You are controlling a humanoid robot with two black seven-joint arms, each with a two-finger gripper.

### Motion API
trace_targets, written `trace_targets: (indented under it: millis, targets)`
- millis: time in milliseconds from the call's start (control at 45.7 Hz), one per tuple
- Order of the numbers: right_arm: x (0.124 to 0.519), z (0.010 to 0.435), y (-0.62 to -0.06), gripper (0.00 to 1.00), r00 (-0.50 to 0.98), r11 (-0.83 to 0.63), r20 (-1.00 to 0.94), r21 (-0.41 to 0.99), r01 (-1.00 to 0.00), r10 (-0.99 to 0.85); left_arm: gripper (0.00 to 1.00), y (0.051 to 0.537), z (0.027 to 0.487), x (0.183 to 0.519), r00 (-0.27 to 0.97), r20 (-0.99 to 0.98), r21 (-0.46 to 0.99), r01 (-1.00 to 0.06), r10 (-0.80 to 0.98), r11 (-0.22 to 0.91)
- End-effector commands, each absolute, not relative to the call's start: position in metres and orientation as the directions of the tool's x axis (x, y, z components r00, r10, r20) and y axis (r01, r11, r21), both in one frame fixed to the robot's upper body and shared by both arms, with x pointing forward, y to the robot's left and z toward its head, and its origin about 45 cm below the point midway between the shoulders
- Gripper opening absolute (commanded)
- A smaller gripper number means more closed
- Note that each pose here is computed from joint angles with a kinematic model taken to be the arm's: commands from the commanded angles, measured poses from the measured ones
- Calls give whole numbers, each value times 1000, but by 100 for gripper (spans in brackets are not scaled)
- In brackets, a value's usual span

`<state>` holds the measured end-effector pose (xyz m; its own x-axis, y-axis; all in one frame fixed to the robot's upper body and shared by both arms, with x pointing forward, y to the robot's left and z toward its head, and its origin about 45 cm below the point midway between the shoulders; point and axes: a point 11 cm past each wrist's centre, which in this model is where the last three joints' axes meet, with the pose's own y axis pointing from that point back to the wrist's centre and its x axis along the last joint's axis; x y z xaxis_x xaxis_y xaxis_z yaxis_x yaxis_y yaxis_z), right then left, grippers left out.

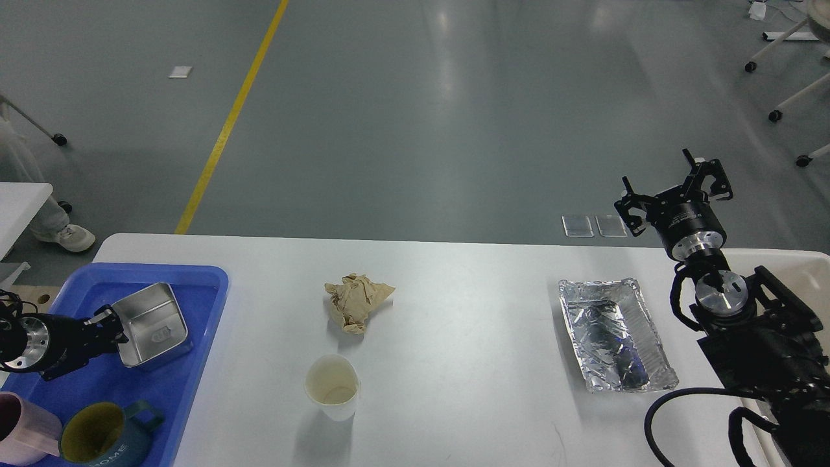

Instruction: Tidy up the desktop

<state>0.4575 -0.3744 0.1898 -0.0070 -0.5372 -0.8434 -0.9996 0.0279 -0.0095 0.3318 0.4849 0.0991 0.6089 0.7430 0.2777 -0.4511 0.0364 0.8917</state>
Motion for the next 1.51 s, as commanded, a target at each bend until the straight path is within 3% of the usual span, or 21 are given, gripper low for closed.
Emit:
trace_targets:
  millis: [0, 416, 569, 722, 963, 1116, 1357, 1488]
  targets:
    - [458, 189, -373, 100, -10, 28, -843, -6, -1000, -537, 74, 490, 102, 336, 580, 323, 874, -486, 748, -1]
    - [458, 190, -373, 100, -10, 28, -843, -6, -1000, -537, 80, 493, 138, 354, 585, 299, 842, -534, 754, 80]
    - [457, 188, -373, 100, -13, 28, -844, -3, -1000, -536, 80, 484, 186, 389, 521, 314, 685, -703, 794, 190]
    - [456, 185, -373, 100, -17, 28, -844, 2, -1000, -535, 81, 459, 230, 425, 519, 334, 596, -763, 787, 251]
    - [456, 187, -378, 100, -20, 35, -840, 1, -999, -541, 82, 416, 297, 474, 517, 410, 543, -800, 751, 255]
    - [456, 187, -377, 100, -23, 36, -840, 4, -999, -542, 86, 404, 357, 499, 414, 465, 405, -886, 783, 228]
    - [456, 187, -377, 100, -26, 36, -839, 7, -999, -543, 89, 374, 386, 519, 284, 191, 170, -952, 939, 254]
    - [457, 184, -371, 100, -23, 11, -825, 20, -1000, -564, 89, 374, 367, 515, 253, -120, 90, -960, 960, 264]
